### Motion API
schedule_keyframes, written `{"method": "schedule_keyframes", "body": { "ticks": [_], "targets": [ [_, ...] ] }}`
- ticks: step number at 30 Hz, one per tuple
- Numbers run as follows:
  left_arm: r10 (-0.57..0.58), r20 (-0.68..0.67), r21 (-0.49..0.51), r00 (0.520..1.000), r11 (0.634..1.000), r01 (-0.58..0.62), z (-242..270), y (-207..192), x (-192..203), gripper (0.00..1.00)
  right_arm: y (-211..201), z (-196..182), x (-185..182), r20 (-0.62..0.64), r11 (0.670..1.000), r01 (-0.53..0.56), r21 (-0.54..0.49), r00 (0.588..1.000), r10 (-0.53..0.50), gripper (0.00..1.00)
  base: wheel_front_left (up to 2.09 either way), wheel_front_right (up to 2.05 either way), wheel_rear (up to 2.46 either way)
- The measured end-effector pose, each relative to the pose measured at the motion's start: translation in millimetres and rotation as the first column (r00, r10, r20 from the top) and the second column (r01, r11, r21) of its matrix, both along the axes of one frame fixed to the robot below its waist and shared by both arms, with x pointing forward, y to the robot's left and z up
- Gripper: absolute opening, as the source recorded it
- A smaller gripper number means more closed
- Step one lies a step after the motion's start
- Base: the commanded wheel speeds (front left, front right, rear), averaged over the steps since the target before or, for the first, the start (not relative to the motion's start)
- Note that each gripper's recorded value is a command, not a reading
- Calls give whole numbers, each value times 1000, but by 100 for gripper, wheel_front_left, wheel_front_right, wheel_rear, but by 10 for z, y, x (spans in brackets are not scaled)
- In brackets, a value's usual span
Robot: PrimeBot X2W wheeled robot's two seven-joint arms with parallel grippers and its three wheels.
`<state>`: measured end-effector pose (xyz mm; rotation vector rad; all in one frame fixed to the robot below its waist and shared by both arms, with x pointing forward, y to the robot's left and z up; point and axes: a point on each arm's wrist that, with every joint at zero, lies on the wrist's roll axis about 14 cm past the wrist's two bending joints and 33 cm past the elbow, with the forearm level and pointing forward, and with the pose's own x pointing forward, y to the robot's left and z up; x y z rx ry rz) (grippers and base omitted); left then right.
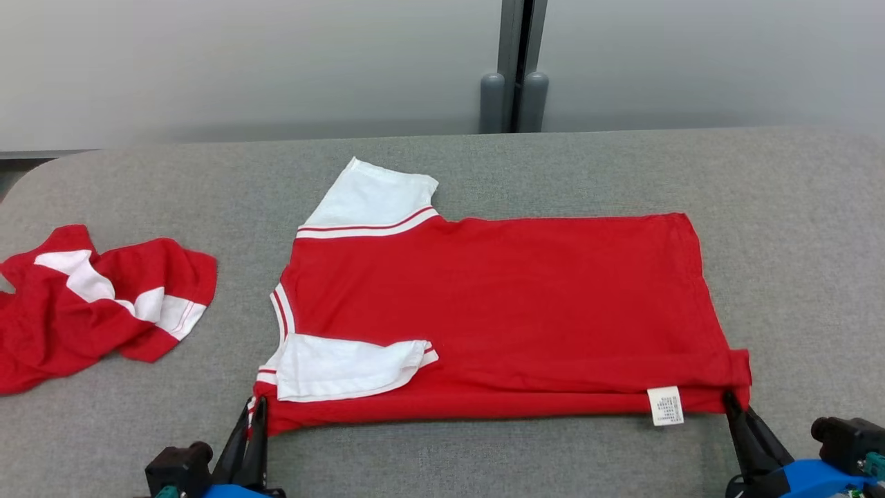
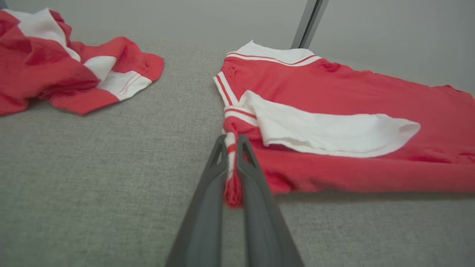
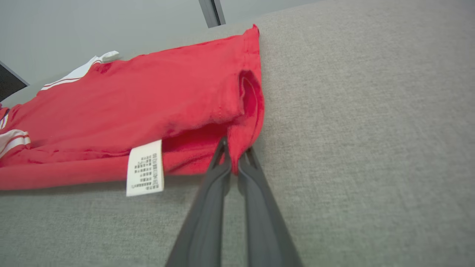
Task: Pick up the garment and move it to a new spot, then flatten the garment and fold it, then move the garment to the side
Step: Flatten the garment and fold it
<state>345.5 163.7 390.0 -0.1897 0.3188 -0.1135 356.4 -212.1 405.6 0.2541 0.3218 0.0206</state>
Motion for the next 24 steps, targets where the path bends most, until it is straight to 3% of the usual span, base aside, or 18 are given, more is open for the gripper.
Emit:
{"method": "schedule_keyframes", "body": {
  "ticks": [5,6,7,8,9,15,24],
  "targets": [
    [20,-25,-24,999,999,-21,-49,-11,-107,0,43,-90,-139,-67,1000,4,16,998,-3,0,0,0,0],
    [22,-30,-25,999,999,-22,-57,-20,-114,0,52,-91,-150,-71,1000,7,20,997,-5,10,0,0,0],
    [23,-31,-25,999,999,-24,-61,-23,-118,7,52,-79,-152,-68,1000,9,17,998,-7,49,0,0,0],
    [23,-33,-25,999,999,-24,-65,-28,-121,42,41,-74,-156,-69,1000,11,12,998,-10,100,0,0,0],
    [21,-35,-24,999,999,-22,-71,-34,-124,100,18,-64,-156,-66,1000,17,5,998,-17,100,0,0,0],
    [19,31,2,999,1000,-19,97,-34,-10,100,-120,120,-69,15,998,51,-42,999,-50,100,0,0,0],
    [35,299,48,954,997,-52,886,41,290,100,-38,708,166,263,997,67,-43,963,-54,100,0,0,0]
  ]
}}
